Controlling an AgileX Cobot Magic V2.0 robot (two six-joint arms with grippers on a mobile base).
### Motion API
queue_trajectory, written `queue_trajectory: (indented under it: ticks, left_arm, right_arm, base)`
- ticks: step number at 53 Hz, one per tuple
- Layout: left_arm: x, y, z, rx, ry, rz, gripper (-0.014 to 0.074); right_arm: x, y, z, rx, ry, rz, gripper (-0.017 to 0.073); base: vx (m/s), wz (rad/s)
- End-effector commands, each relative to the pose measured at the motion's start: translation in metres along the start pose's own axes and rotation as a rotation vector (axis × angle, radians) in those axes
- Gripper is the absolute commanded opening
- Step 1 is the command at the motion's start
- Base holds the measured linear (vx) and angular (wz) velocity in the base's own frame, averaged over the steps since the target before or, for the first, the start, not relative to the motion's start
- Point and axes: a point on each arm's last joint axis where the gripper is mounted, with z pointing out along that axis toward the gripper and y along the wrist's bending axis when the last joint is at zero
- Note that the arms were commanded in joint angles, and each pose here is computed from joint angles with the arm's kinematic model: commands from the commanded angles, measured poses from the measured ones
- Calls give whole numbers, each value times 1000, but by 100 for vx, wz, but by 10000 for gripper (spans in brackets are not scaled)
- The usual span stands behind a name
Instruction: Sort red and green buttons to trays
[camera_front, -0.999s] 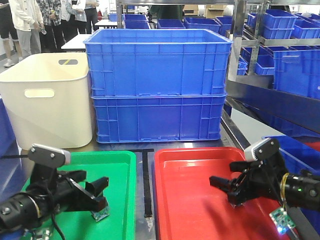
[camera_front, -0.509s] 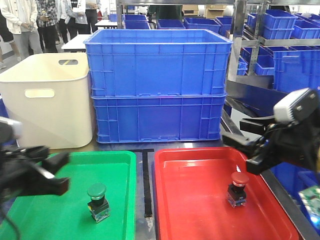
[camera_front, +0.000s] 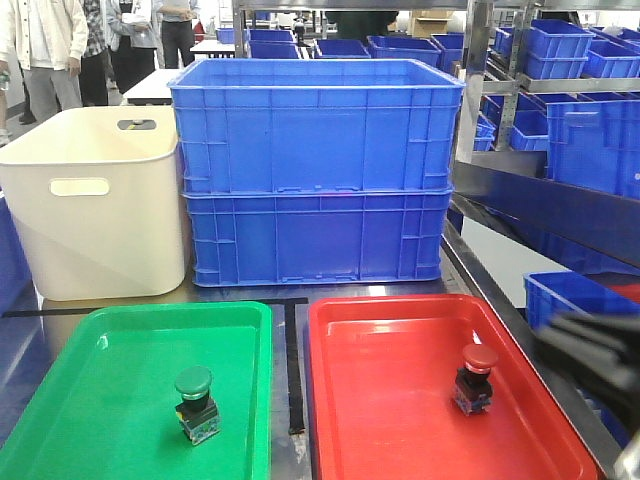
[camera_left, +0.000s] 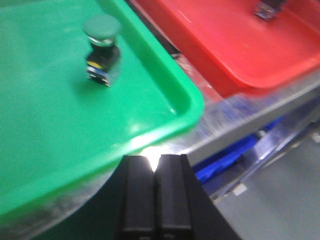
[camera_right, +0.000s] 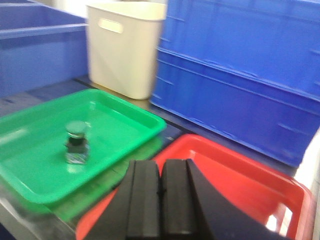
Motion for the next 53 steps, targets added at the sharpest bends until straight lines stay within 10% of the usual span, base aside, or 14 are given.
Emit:
queue_trajectory:
  ticks: [1,33,41,53]
  left_arm:
    - [-12,-4,-8,40,-187,-10,-6]
    - [-12,-3,-7,40,-221,-21,-6]
    - [6,6,-10,-34,-379,163,-6]
    - [79,39,-31,-255,-649,115,-6]
  right_arm:
    - [2,-1,-11,105,-25,-15,-10]
    - [21,8,-19,108,-5,2,-10]
    - [21,8,-19,110,-5,2,-10]
    - [21,8,-19,112,-5,2,-10]
  base:
    - [0,0]
    - [0,0]
    - [0,0]
    - [0,1]
